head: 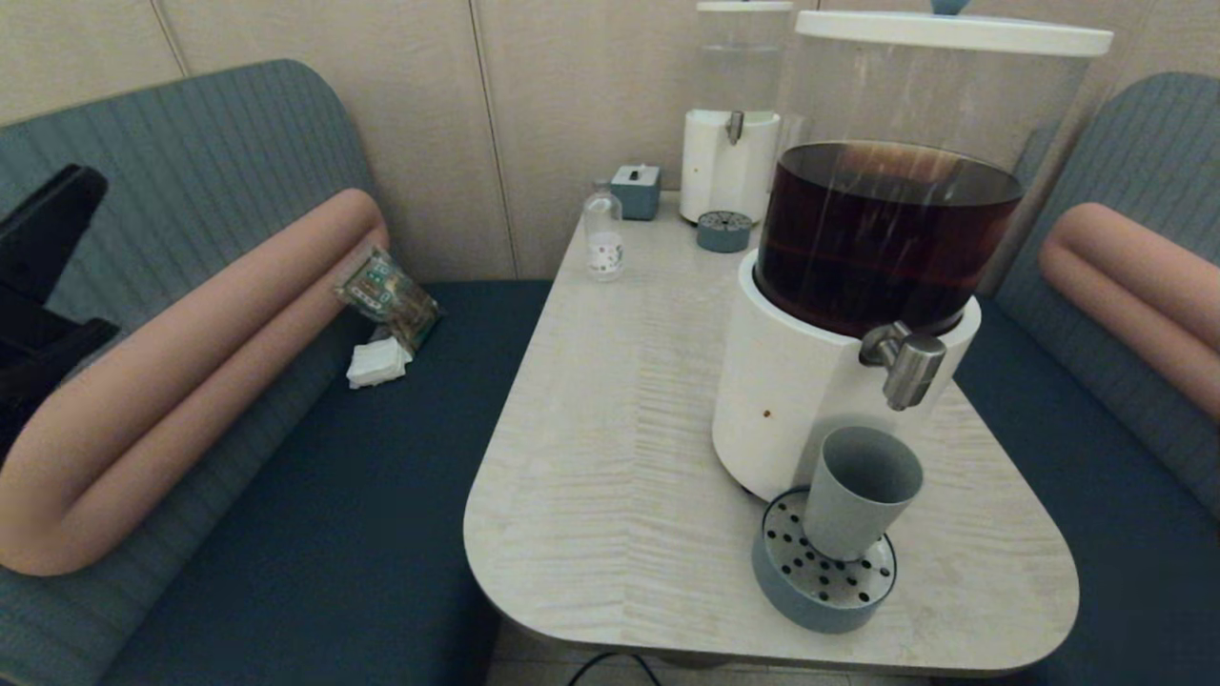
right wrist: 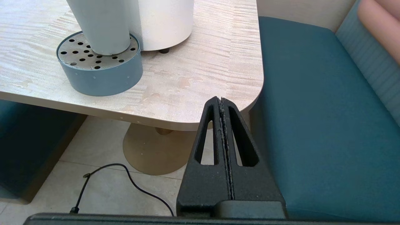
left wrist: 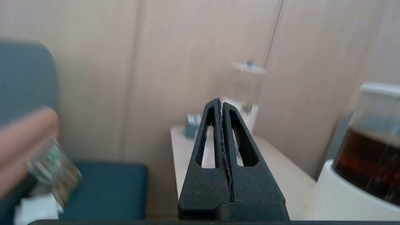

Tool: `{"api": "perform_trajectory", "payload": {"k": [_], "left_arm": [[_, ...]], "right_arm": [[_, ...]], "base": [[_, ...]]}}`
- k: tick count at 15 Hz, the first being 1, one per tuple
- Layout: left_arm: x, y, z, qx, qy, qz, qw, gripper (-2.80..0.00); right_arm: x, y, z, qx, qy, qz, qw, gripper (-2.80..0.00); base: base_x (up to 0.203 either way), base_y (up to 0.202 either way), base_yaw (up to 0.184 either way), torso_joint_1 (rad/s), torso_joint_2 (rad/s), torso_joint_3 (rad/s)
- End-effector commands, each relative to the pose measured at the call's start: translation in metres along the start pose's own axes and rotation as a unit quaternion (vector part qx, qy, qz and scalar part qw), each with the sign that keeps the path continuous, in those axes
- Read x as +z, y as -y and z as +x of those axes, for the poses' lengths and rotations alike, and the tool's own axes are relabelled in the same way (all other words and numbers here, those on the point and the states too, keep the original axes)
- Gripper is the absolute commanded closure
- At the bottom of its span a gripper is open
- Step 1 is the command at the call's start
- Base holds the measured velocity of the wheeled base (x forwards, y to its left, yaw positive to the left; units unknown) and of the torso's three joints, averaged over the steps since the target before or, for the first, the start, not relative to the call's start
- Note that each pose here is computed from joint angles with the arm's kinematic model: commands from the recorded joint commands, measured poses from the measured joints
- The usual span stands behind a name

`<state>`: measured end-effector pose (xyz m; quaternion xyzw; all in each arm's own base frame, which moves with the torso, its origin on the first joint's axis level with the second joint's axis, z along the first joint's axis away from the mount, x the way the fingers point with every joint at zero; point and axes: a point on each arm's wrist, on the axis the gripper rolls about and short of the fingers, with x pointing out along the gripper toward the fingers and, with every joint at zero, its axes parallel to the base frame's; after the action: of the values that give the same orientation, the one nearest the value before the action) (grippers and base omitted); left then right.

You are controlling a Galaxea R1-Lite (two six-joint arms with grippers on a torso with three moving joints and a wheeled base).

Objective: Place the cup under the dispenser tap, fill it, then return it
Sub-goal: Turn on the faucet

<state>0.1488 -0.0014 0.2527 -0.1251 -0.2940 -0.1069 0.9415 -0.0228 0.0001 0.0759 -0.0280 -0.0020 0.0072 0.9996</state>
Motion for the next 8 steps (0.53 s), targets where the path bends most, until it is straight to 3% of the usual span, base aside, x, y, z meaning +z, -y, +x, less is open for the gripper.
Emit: {"api": "perform_trajectory", "payload": {"k": [1,4,8], "left_arm": [[0.026,0.009,-0.025,-0.006,0.05,0.013,0.9986,0.0],[0.049,0.021,-0.056,-0.016,0.089,0.023,0.9956,0.0],[0.065,0.032,-0.086,-0.004,0.048,0.017,0.9987,0.0]], "right_arm": [[0.0,0.0,0.0,0.0,0.0,0.0,1.0,0.0],[0.0,0.0,0.0,0.0,0.001,0.0,1.0,0.0],[0.0,0.0,0.0,0.0,0.001,0.0,1.0,0.0]], "base": [[0.0,0.0,0.0,0.0,0.0,0.0],[0.0,0.0,0.0,0.0,0.0,0.0],[0.0,0.0,0.0,0.0,0.0,0.0]]}}
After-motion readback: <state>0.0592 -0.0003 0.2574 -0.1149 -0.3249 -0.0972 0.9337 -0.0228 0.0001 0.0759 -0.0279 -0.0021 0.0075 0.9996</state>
